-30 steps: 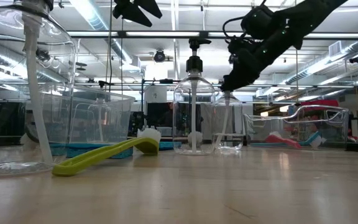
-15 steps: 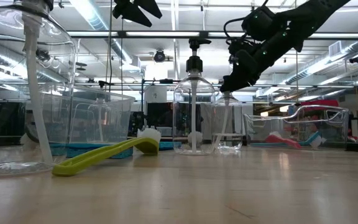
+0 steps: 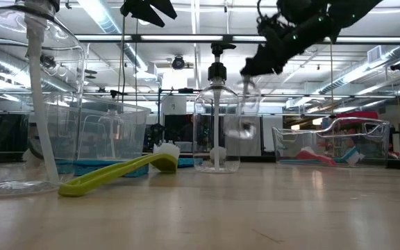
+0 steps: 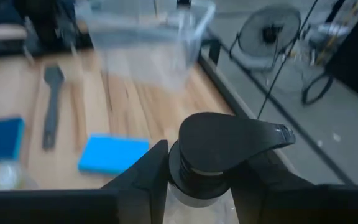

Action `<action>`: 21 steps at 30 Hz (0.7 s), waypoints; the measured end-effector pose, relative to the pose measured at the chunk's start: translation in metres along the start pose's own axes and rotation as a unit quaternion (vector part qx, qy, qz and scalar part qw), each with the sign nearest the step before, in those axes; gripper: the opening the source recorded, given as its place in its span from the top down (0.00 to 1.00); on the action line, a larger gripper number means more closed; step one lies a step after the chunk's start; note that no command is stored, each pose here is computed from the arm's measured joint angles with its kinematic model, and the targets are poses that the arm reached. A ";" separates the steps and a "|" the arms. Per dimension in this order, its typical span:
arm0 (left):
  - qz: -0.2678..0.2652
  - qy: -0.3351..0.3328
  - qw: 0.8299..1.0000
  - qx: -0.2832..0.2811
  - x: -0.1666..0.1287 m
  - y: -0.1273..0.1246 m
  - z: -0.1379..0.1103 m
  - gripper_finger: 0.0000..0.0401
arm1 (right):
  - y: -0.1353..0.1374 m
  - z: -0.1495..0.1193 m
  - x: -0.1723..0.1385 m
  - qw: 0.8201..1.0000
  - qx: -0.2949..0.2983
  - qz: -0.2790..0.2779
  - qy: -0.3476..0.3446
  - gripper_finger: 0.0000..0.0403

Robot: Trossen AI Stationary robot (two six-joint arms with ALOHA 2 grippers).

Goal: Pick & Place Kitchen Sink Supplies
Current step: Put the transparent bottle spray into the transparent container

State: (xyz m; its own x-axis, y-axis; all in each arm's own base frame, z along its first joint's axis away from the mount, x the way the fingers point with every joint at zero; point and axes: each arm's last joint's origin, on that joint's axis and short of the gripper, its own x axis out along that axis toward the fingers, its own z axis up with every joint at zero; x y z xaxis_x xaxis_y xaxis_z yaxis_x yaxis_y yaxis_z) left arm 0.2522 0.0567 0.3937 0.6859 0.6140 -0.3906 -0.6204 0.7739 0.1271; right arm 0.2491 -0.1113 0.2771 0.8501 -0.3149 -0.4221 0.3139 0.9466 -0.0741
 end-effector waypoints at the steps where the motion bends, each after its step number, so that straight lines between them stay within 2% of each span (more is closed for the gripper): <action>1: 0.003 0.001 1.000 0.001 -0.001 0.003 0.000 0.24 | -0.001 0.007 -0.002 1.000 -0.001 0.000 -0.011 0.68; 13: 0.033 -0.012 0.999 -0.031 -0.011 0.040 0.005 0.24 | -0.008 0.078 -0.017 0.993 -0.021 -0.013 -0.114 0.67; 21: 0.059 -0.005 0.998 -0.029 -0.010 0.059 0.005 0.24 | -0.013 0.116 -0.006 0.989 -0.023 -0.017 -0.148 0.66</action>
State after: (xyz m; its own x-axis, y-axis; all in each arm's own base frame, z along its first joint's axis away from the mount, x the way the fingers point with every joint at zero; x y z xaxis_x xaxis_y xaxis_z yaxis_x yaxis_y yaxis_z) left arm 0.2104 0.0967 0.4095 0.6097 0.7028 -0.3665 -0.7185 0.6853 0.1188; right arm 0.2889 -0.1293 0.3856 0.9277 -0.3474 -0.1363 0.3312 0.9348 -0.1285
